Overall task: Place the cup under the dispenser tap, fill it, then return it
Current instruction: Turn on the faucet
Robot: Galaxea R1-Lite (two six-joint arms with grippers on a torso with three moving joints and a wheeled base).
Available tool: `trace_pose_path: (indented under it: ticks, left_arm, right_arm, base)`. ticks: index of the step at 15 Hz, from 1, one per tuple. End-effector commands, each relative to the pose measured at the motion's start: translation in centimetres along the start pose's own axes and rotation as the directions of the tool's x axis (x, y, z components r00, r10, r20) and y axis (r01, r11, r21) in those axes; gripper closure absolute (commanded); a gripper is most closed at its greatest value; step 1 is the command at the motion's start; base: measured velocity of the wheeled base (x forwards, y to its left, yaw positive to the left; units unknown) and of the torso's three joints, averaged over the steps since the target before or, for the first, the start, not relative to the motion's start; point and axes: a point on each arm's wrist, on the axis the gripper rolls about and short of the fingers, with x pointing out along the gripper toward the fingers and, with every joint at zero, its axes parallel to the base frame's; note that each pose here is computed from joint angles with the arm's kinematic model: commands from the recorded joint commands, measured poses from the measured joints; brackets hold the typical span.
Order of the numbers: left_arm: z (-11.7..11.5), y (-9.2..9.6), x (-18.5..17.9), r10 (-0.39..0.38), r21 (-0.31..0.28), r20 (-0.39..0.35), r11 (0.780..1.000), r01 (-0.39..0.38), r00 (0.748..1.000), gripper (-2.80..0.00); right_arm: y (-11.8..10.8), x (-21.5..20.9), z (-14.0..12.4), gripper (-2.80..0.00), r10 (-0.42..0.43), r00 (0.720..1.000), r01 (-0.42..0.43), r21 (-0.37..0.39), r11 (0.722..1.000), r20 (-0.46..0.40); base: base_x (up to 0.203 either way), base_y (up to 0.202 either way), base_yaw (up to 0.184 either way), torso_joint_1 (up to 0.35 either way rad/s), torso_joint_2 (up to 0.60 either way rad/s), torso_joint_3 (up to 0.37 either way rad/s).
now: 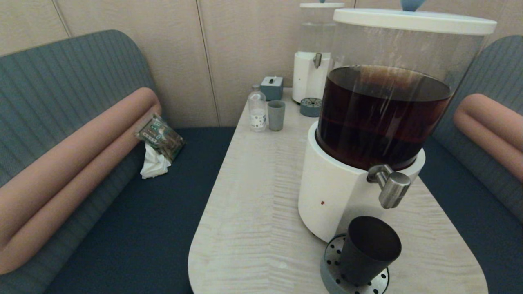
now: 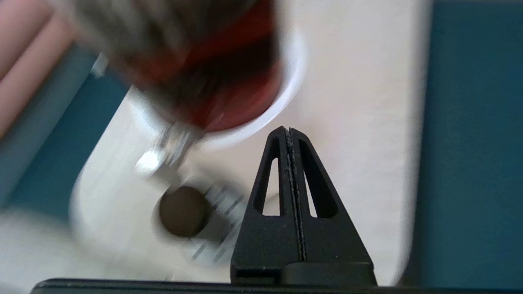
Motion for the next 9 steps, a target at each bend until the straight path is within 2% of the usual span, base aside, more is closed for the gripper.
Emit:
trace_pose_path:
  ticks: [1,5,9]
  left_arm:
    - [0.0,0.0,0.0,-0.001,0.0,0.0,1.0,0.001,1.0,0.0]
    - [0.0,0.0,0.0,-0.001,0.0,-0.001,1.0,0.001,1.0,0.0]
    - [0.0,0.0,0.0,-0.001,0.0,-0.001,1.0,0.001,1.0,0.0]
  right_arm:
    - [0.8,3.3,-0.4,0.0,0.062,0.989,-0.062,0.004,0.998,-0.131]
    - [1.6,5.0,-1.2,0.0,0.189,0.955,-0.188,0.025,0.982,-0.231]
    - [1.8,6.9,-1.6,0.0,0.231,0.926,-0.227,0.05,0.973,-0.298]
  base:
    - [0.0,0.0,0.0,0.0,0.0,0.0]
    - [0.0,0.0,0.0,0.0,0.0,0.0]
    - [0.0,0.0,0.0,0.0,0.0,0.0]
